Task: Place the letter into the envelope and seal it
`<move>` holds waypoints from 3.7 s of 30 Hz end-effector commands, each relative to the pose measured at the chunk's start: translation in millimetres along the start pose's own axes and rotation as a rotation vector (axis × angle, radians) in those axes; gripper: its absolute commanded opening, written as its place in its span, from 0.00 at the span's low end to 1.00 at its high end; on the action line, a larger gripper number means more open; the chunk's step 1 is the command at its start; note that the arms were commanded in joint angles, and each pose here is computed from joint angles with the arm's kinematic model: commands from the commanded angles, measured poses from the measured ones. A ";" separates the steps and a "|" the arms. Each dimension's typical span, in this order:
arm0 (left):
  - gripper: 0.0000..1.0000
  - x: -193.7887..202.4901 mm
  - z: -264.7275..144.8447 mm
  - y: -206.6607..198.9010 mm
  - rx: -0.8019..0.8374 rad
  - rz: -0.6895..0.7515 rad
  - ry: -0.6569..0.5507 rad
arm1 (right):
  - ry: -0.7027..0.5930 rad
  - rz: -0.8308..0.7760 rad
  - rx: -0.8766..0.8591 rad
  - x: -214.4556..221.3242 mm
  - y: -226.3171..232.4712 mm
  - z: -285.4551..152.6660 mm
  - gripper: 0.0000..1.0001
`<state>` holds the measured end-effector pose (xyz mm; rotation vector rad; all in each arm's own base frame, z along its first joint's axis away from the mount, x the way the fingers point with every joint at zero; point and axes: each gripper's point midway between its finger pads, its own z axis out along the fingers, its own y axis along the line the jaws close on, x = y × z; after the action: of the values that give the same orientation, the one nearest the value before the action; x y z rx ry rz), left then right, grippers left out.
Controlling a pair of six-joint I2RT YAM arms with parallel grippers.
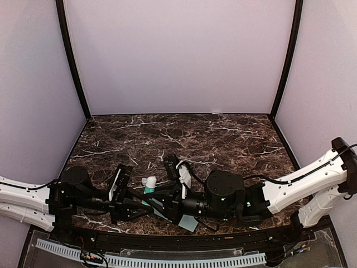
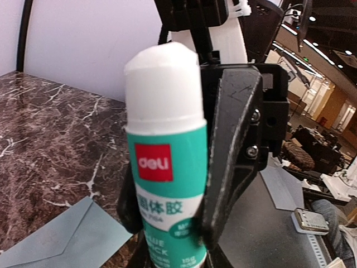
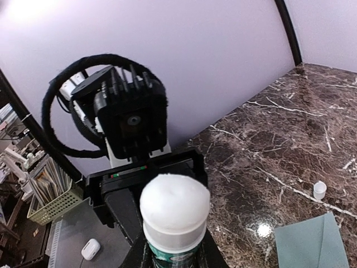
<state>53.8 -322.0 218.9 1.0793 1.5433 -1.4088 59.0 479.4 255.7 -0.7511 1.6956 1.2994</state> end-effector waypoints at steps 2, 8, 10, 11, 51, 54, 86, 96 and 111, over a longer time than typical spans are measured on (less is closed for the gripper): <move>0.06 -29.6 -11.3 -67.1 0.353 0.042 -0.074 | 0.016 -0.085 -0.096 7.2 11.4 -6.2 0.00; 0.07 -27.0 -16.0 -85.0 0.472 0.029 -0.050 | 0.021 -0.117 -0.190 7.6 28.1 -8.8 0.00; 0.07 -26.9 -15.3 -83.4 0.462 0.026 -0.051 | 0.012 -0.115 -0.175 4.7 25.9 -9.6 0.00; 0.07 -29.3 -13.6 -79.4 0.435 0.026 -0.063 | 0.004 -0.109 -0.157 1.5 23.5 -10.2 0.00; 0.04 -27.8 7.2 -7.0 0.027 0.022 -0.093 | -0.053 0.004 0.041 -12.2 -6.9 0.7 0.00; 0.04 -25.9 5.6 -32.4 0.174 0.020 -0.075 | -0.034 -0.053 -0.067 -9.0 7.2 -5.1 0.00; 0.01 -23.7 13.2 39.7 -0.210 -0.032 -0.112 | -0.120 0.065 0.253 -27.3 -19.8 11.5 0.29; 0.00 -23.0 15.1 37.6 -0.195 -0.030 -0.107 | -0.102 0.070 0.252 -20.0 -20.0 17.3 0.00; 0.01 -28.4 -5.9 -73.1 0.431 0.033 -0.109 | -0.034 -0.097 -0.206 -13.1 47.8 -2.5 0.10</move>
<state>24.8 -333.4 239.2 1.1496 1.3959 -1.6617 38.8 486.7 283.7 -0.8300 1.5601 1.3727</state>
